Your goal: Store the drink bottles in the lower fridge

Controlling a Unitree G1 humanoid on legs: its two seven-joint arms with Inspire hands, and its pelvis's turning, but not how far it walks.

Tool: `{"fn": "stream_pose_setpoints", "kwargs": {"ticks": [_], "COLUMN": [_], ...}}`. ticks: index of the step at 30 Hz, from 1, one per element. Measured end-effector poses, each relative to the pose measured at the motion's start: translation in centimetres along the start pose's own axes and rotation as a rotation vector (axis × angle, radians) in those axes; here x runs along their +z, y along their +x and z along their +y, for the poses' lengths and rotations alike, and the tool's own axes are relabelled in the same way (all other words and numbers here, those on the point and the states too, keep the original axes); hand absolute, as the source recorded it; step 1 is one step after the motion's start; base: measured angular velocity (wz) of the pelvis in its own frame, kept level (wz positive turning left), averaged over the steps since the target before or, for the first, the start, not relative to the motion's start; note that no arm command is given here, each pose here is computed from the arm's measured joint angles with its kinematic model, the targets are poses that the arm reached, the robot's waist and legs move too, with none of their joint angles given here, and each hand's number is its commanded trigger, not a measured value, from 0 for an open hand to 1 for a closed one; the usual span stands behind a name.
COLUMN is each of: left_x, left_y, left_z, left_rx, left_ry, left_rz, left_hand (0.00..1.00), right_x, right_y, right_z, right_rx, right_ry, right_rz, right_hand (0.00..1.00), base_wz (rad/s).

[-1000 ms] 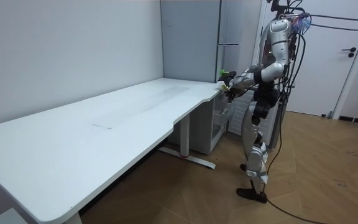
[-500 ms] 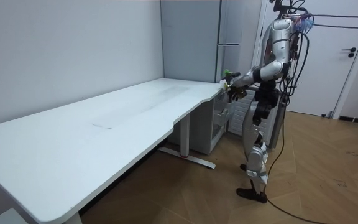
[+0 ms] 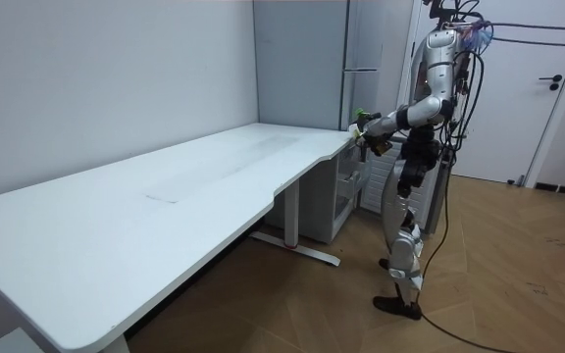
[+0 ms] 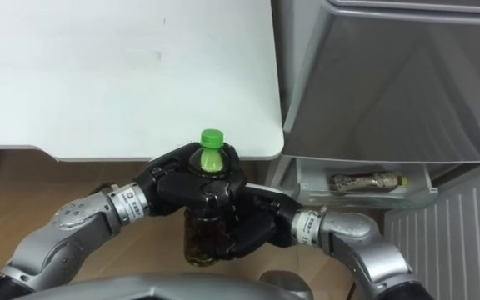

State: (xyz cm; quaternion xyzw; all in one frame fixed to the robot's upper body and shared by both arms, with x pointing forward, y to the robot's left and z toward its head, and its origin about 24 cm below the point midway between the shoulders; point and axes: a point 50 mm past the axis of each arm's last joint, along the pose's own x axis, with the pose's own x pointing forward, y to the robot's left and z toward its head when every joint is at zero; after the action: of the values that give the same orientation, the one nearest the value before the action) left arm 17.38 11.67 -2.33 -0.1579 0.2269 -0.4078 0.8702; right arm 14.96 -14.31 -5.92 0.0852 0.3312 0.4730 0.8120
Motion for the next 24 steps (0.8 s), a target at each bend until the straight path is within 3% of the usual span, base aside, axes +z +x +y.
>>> {"fn": "stream_pose_setpoints", "kwargs": {"ticks": [6,8,9,10,24], "left_x": [0.2,0.2,0.2,0.2,1.9], "left_y": [0.2,0.2,0.2,0.2,0.8], "left_z": [0.0,0.0,0.0,-0.1,-0.2], "left_rx": [-0.005,-0.004,-0.004,-0.004,-0.014], "left_ry": [0.008,0.016,0.016,0.016,0.133], "left_rz": [-0.006,-0.002,-0.003,-0.003,-0.052], "left_hand": [1.00,0.51,0.08,0.00,0.00], "right_x": [-0.2,-0.2,-0.2,-0.2,-0.7], "right_y": [0.1,0.2,0.2,0.2,0.5], "right_z": [0.1,0.1,0.1,0.1,0.4], "right_rx": [0.000,0.001,-0.001,-0.002,0.012], "right_ry": [0.012,0.013,0.014,0.014,0.074], "right_rz": [-0.019,-0.017,-0.018,-0.018,-0.042], "right_hand": [1.00,1.00,1.00,1.00,1.00], "base_wz": [-0.01,0.00,0.00,0.00,0.00]}}
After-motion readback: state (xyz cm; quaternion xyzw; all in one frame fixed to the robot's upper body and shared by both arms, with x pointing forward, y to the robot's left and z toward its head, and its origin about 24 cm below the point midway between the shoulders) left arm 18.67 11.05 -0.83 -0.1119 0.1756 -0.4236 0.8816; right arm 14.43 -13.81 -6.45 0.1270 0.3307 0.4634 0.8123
